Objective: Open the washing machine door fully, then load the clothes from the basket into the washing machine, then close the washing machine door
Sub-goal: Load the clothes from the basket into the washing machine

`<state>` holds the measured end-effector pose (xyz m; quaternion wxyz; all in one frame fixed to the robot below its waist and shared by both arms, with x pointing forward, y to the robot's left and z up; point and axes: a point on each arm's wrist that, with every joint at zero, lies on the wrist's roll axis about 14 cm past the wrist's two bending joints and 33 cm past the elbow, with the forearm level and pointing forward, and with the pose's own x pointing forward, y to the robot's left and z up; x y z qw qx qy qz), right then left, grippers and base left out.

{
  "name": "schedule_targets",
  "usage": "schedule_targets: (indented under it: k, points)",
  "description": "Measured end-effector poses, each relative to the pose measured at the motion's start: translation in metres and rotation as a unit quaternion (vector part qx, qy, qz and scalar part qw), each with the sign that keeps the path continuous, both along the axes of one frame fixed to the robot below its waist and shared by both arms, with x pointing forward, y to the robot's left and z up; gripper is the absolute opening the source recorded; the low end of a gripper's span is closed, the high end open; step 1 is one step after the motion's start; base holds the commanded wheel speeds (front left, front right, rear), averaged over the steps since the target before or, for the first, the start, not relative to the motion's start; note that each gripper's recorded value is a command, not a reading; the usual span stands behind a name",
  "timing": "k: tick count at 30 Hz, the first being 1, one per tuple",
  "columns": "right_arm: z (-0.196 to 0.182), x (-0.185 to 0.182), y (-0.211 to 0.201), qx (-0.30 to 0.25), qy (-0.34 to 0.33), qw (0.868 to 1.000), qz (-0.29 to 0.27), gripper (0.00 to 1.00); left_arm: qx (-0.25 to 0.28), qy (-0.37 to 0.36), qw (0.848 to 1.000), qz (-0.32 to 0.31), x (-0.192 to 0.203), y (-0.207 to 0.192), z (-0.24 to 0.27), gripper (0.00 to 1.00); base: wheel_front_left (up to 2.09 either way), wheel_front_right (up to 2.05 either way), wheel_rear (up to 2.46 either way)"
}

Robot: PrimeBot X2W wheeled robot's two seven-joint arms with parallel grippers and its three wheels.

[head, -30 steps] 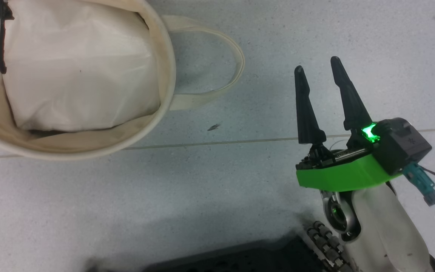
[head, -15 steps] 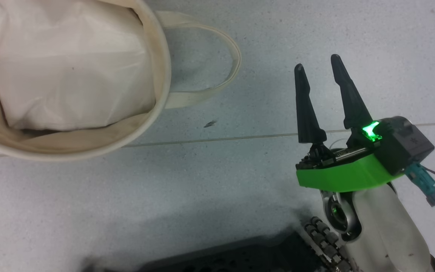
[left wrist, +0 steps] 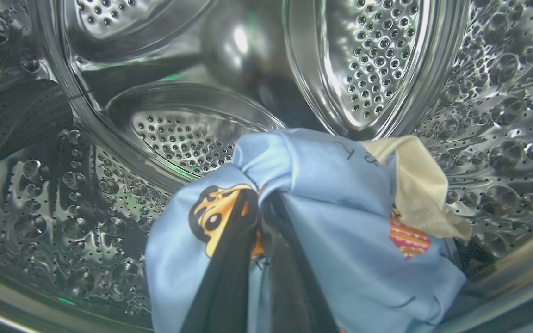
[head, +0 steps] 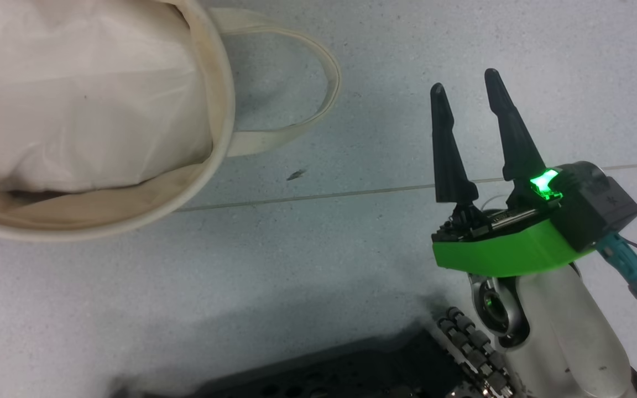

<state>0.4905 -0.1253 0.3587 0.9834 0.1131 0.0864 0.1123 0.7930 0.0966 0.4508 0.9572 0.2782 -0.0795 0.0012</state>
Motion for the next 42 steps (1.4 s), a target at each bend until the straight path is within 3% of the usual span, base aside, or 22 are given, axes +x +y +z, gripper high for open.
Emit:
schedule_targets:
  k: [5,6,7,19,33,42]
  points:
    - [-0.004,-0.001,-0.002,-0.002,0.005,1.000,-0.002,1.00,-0.015,0.008,1.000,-0.001,0.001,-0.001,-0.008,0.03,0.00,0.00,0.00]
    - [-0.005,-0.001,-0.002,-0.002,0.006,1.000,-0.002,1.00,-0.022,0.011,1.000,0.001,0.002,-0.001,-0.010,0.83,0.00,0.00,0.00]
    - [-0.006,-0.001,-0.002,-0.002,0.007,1.000,-0.002,1.00,-0.027,0.014,1.000,0.003,0.002,0.000,-0.013,1.00,0.00,0.00,0.00]
    - [0.006,0.007,0.010,0.006,-0.015,1.000,0.009,1.00,-0.088,0.012,0.996,-0.032,-0.022,-0.011,0.003,1.00,0.00,0.00,0.00]
    - [0.079,0.000,0.036,0.017,-0.088,0.995,0.044,1.00,-0.144,0.072,0.986,-0.053,-0.143,-0.007,-0.004,1.00,0.00,0.00,0.00]
    - [0.131,-0.026,0.047,0.025,-0.131,0.989,0.056,1.00,-0.200,0.095,0.975,-0.016,-0.235,0.015,0.004,1.00,0.00,0.00,0.00]
